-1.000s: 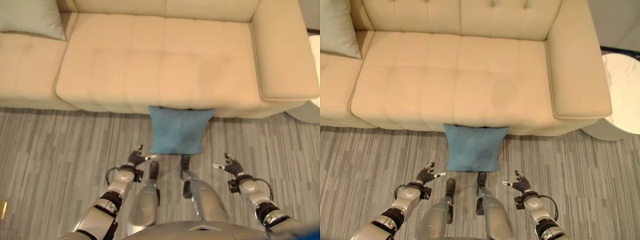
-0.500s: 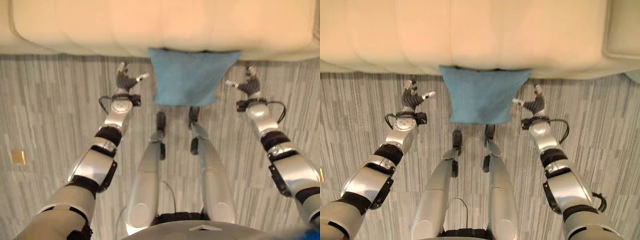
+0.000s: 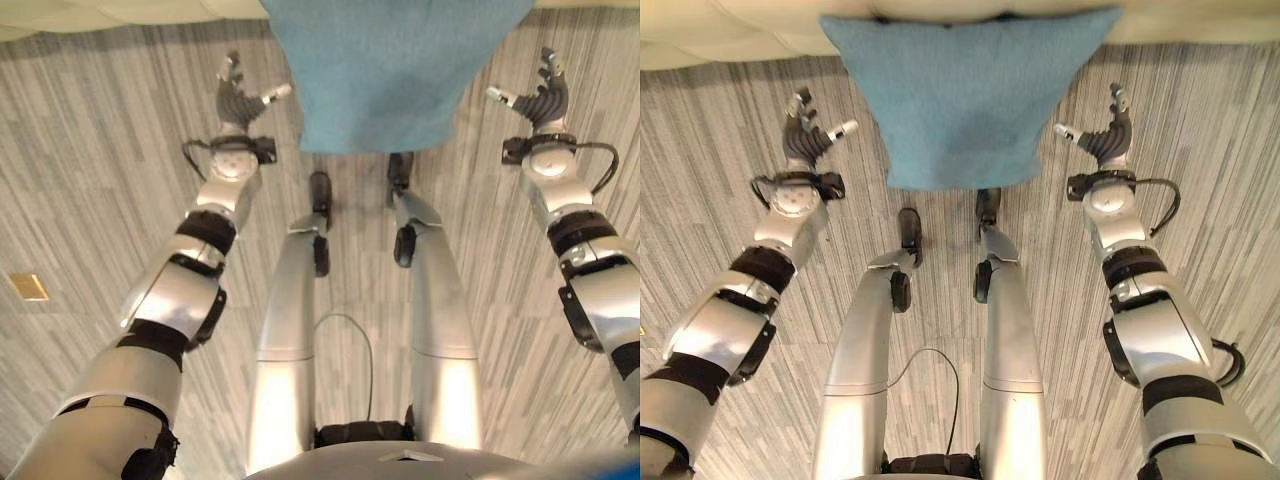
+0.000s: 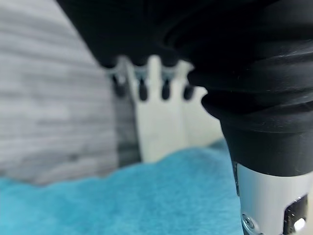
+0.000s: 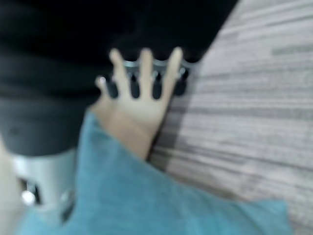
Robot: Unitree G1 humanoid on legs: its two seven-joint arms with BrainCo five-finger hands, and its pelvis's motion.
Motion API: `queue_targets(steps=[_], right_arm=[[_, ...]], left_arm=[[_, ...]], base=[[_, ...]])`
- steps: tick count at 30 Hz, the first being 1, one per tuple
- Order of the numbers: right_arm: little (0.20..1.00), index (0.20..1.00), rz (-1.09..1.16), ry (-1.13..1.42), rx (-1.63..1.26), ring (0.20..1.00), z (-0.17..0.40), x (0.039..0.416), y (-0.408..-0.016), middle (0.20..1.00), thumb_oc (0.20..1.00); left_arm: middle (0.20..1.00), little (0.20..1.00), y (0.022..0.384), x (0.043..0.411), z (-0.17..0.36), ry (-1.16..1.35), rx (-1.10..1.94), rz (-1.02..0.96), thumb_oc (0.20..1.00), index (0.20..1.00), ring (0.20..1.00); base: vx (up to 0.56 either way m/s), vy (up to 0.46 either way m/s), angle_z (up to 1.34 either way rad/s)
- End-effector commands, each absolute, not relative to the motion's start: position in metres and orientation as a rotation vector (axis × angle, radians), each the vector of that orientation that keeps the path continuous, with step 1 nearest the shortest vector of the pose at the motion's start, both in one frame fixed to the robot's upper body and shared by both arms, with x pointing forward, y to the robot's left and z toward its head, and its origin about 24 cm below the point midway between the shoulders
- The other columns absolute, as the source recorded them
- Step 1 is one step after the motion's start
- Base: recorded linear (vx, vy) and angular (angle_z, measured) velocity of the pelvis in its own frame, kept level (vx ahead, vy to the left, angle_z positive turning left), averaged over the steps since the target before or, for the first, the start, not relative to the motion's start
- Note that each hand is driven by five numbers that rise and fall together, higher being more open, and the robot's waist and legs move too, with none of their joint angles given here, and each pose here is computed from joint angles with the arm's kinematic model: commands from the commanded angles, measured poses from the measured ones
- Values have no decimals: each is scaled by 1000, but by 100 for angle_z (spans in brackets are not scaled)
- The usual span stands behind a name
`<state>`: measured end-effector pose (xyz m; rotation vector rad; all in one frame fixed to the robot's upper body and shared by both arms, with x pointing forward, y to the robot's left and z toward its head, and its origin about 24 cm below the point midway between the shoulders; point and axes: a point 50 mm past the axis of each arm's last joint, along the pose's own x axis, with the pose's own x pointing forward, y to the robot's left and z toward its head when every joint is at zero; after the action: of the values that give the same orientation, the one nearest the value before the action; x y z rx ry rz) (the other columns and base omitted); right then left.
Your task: Pick up all the scattered cushions and arrange them neatly on the sofa.
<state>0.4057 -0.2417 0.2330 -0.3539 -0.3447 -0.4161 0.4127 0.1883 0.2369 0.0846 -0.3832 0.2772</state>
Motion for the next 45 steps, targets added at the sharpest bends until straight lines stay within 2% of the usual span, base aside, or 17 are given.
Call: queue_targets(steps=[1, 8, 11, 18, 27, 29, 33, 34, 35, 36, 37, 41, 45], right_arm=[[1000, 1000, -437, -352, -337, 1000, 227, 401, -253, 1000, 1000], [1000, 1000, -455, -383, -294, 1000, 259, 407, -250, 1000, 1000], [1000, 1000, -489, -408, -284, 1000, 276, 405, -258, 1000, 1000], [1000, 1000, -482, -515, -205, 1000, 304, 400, -256, 1000, 1000], [1000, 1000, -310, -674, -182, 1000, 337, 398, -208, 1000, 1000], [1000, 1000, -235, -687, -182, 1000, 340, 400, -188, 1000, 1000], [1000, 1000, -5, -687, -133, 1000, 334, 402, -126, 1000, 1000], [573, 573, 38, -680, -115, 573, 332, 401, -115, 573, 573], [200, 200, 80, -674, -94, 200, 328, 400, -104, 200, 200], [200, 200, 129, -668, -54, 200, 325, 399, -92, 200, 200], [200, 200, 208, -675, -12, 200, 321, 393, -71, 200, 200], [200, 200, 332, -704, 34, 200, 309, 380, -49, 200, 200], [200, 200, 331, -742, 36, 200, 297, 371, -69, 200, 200]], left_arm=[[1000, 1000, 200, 410, 223, -363, 30, 324, 1000, 1000, 1000], [1000, 1000, 177, 417, 270, -439, 35, 283, 1000, 1000, 1000], [1000, 1000, 152, 415, 293, -513, 9, 210, 1000, 1000, 1000], [1000, 1000, 124, 411, 296, -552, 3, 132, 1000, 1000, 1000], [1000, 1000, 101, 406, 293, -572, -15, 59, 1000, 1000, 1000], [1000, 1000, 94, 405, 293, -576, -29, 37, 1000, 1000, 1000], [1000, 1000, 85, 402, 298, -588, -86, 12, 1000, 1000, 1000], [1000, 1000, 83, 401, 300, -593, -106, 3, 1000, 1000, 1000], [777, 777, 83, 401, 301, -597, -122, -3, 777, 777, 777], [291, 291, 81, 399, 304, -609, -146, -9, 291, 291, 291], [200, 200, 80, 396, 305, -619, -204, -23, 200, 200, 200], [200, 200, 85, 387, 306, -664, -314, -38, 200, 200, 200], [200, 200, 95, 378, 292, -686, -394, -41, 200, 200, 200]], base=[[22, 30, -7], [32, 27, -7], [24, 1, -3], [6, -5, 1], [0, -2, 1], [0, 0, 0], [0, 0, 0], [0, 0, 0], [0, 0, 0], [0, 0, 0], [0, 0, 0], [0, 0, 0], [-28, -35, -2]])
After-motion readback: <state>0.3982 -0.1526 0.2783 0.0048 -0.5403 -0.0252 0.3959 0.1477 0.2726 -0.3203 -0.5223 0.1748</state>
